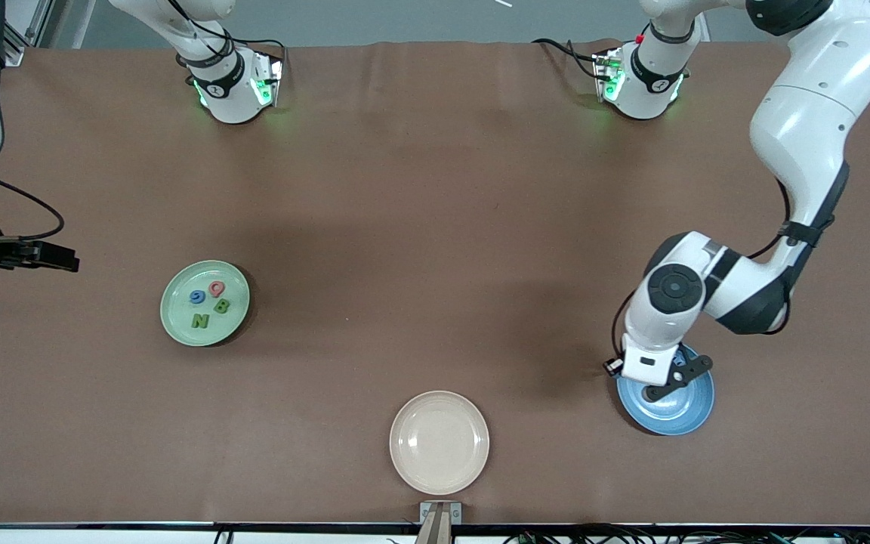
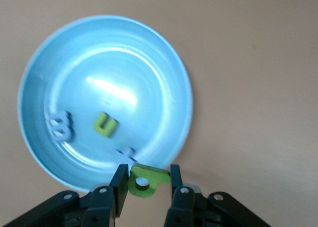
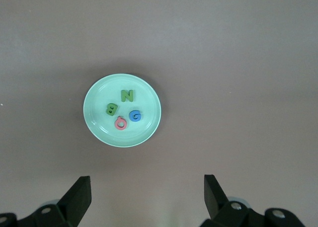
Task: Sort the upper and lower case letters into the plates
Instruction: 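Release the N and withdraw the right gripper while the left gripper carries p, then lower the green p onto the blue plate and open the left gripper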
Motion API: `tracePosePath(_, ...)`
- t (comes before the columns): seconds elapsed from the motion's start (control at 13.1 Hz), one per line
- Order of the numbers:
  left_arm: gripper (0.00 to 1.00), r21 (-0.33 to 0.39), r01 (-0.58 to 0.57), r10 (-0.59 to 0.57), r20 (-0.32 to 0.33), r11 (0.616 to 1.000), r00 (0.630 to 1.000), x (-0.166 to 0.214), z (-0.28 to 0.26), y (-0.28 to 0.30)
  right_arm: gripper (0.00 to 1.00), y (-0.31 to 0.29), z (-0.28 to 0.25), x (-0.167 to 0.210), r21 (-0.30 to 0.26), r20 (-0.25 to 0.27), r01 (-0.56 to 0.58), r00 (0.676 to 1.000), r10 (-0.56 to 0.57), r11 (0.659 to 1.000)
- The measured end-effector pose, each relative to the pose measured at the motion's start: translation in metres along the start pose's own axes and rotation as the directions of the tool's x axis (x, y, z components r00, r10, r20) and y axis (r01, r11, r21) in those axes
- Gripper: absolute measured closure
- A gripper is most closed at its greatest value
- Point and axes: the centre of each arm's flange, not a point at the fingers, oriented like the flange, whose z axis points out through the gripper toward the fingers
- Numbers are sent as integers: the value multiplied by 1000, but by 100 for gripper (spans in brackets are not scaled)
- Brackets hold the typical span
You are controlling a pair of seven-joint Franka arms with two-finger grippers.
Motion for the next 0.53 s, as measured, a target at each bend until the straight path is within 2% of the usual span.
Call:
tracePosePath(0.23, 62, 15, -83, 83, 12, 996, 996, 19, 9, -27, 0, 3, 3, 2, 13, 4, -6, 1000, 6, 1000)
tracePosePath(0.38, 59, 5, -116, 115, 43, 993, 992, 27, 15, -42, 0, -2, 3, 2, 16, 4, 3, 1000, -3, 1000)
tracePosePath(0.53, 39, -21, -116, 117, 80, 993, 990, 32, 17, -50, 0, -6, 3, 2, 35, 1, 9, 1000, -9, 999)
